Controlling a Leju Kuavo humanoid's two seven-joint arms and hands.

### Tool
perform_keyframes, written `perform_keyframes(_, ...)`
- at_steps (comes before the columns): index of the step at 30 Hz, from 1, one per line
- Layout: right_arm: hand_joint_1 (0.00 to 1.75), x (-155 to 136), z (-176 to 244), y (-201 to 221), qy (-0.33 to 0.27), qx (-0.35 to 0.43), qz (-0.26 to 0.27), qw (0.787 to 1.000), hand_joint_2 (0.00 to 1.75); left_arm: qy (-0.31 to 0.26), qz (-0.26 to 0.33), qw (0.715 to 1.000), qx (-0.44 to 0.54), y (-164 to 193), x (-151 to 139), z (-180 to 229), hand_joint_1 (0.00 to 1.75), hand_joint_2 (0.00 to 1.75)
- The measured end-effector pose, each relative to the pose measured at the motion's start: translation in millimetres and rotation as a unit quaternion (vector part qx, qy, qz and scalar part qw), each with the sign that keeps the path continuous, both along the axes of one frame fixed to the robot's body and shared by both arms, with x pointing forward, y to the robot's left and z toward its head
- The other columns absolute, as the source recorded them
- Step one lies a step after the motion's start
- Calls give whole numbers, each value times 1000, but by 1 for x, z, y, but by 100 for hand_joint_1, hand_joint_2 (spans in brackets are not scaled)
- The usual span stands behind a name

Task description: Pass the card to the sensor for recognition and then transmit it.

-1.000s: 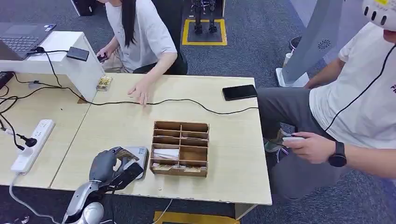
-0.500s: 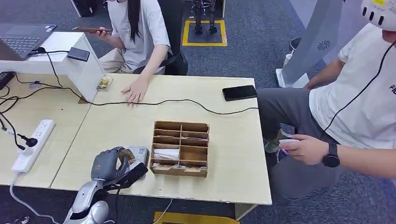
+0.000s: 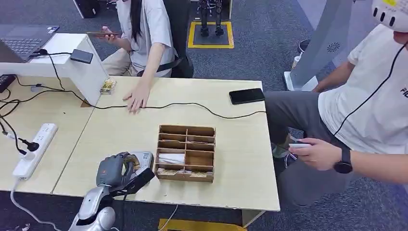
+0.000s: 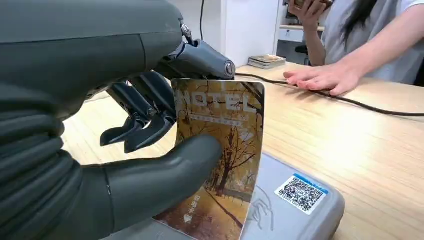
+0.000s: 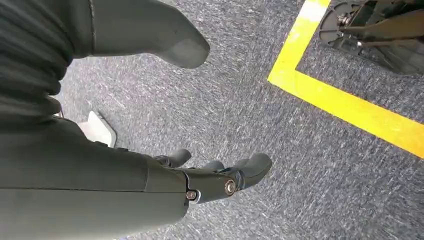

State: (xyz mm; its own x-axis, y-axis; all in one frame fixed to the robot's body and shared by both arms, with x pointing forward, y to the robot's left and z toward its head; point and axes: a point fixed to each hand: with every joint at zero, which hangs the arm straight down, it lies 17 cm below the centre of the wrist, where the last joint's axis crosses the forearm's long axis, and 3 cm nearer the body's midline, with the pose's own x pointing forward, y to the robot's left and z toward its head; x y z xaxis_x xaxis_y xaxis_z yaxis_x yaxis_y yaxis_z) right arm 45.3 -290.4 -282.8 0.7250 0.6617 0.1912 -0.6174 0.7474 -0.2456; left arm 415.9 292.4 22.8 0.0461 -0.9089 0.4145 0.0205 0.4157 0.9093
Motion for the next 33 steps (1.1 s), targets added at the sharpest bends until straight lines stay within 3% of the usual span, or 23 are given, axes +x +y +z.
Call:
perform_keyframes(6, 0, 0, 0, 0, 1, -1, 0, 1000, 175, 1, -6, 999, -43, -3, 0, 0, 175, 175)
perform_keyframes(11, 0, 0, 0, -1, 0, -2, -1, 1000, 175, 12, -4, 990, -141, -1, 1, 1, 175, 175)
perform_keyframes(19, 0, 0, 0, -1, 0, -3, -2, 1000, 175, 9, 10, 985, -171, 11, 4, 8, 175, 175)
perform_keyframes(28, 0, 3, 0, -2, -3, -4, -1, 1000, 175, -40, 26, 970, -238, 38, 15, 34, 175, 175)
perform_keyframes(33, 0, 4, 0, -2, -4, -4, -1, 1000, 175, -86, 31, 946, -312, 49, 23, 61, 175, 175)
